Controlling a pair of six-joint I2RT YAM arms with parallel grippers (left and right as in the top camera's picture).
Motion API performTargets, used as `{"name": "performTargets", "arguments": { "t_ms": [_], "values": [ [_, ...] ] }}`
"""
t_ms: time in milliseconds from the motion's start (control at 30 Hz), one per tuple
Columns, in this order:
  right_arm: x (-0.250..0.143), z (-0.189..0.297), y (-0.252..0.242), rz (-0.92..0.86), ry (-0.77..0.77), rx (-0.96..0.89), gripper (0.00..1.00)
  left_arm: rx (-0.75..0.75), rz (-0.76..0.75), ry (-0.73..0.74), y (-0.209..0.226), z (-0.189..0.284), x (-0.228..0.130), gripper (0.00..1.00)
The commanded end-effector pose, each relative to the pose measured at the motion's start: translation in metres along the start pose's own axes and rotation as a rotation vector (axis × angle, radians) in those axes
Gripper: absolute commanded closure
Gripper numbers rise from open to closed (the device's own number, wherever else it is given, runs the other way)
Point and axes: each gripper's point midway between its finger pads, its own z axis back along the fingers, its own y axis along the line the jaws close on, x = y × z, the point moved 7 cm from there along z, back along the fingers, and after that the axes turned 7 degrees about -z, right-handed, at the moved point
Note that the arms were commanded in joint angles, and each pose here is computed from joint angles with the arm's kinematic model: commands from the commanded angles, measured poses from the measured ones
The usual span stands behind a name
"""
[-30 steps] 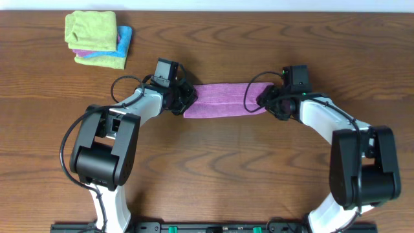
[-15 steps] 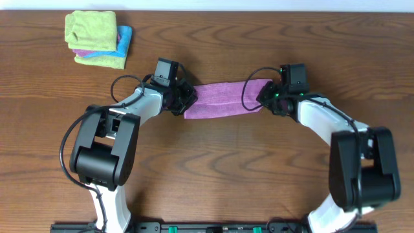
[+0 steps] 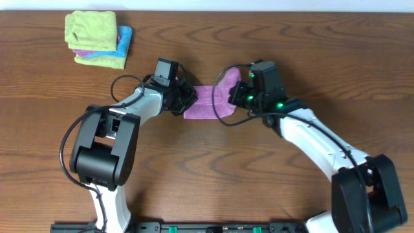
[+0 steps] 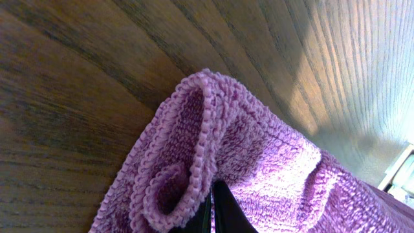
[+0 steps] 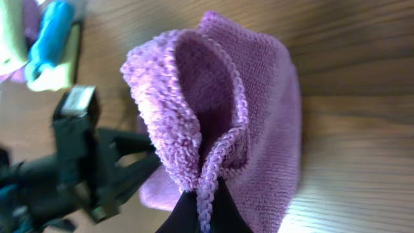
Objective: Fold the cloth
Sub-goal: 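Fold the strip's right end toward the left gripper with the right gripper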
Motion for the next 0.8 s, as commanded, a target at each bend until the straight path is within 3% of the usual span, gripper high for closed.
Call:
{"name": "performTargets", "arguments": {
  "t_ms": [0,367,767],
  "values": [
    [-0.009,-0.002,0.015,0.04,-0.004,0.018,0.99,0.049,0.0,0.004,0.012,-0.006,-0.002,0.94],
    [-0.033,-0.034,0.021,0.042,0.041,0.031,0.99,0.012,-0.05,0.047,0.011,-0.003,-0.002,0.94],
    [-0.034,-0.047,0.046,0.064,0.041,0.107,0.99,-0.004,-0.07,0.046,0.016,0.002,0.008,0.94]
  ]
}}
